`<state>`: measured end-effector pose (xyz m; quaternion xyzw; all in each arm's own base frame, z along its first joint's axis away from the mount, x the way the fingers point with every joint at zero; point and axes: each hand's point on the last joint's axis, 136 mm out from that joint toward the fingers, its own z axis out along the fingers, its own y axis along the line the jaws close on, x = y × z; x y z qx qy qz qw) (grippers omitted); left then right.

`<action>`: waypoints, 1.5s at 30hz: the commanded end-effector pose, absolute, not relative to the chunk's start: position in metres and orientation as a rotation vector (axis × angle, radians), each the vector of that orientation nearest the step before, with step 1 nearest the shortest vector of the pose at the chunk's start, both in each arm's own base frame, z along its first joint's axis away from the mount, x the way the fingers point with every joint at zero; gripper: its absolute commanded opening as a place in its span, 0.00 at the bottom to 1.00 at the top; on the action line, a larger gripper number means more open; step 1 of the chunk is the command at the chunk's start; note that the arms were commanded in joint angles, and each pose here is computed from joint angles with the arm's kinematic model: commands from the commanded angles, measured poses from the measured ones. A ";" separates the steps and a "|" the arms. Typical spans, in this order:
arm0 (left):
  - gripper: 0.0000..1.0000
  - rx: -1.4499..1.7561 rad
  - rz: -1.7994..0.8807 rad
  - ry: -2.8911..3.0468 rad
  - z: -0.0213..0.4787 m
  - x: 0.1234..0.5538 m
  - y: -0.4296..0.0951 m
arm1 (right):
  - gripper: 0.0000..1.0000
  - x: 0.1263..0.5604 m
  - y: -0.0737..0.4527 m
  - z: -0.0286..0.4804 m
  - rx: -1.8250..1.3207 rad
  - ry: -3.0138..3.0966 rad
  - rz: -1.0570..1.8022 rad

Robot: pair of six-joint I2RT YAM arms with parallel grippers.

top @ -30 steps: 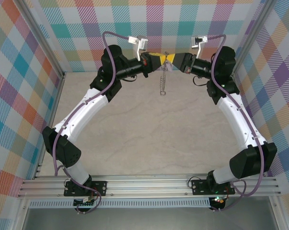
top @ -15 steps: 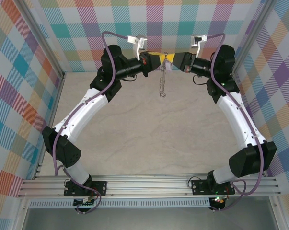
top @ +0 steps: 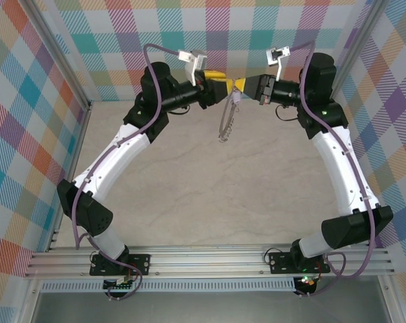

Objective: Put the keys on the keyring

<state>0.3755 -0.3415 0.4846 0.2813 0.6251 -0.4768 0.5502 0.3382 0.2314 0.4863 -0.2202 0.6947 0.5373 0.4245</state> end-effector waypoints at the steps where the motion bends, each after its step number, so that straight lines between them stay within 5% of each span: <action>1: 0.53 0.712 -1.045 1.420 0.512 0.363 -0.319 | 0.00 0.321 0.230 0.489 -0.690 1.721 1.237; 17: 0.48 1.118 -1.223 1.489 0.504 0.316 -0.333 | 0.00 0.292 0.225 0.486 -0.885 1.790 1.149; 45: 0.40 1.157 -1.342 1.476 0.499 0.310 -0.356 | 0.00 0.289 0.234 0.499 -0.898 1.720 1.272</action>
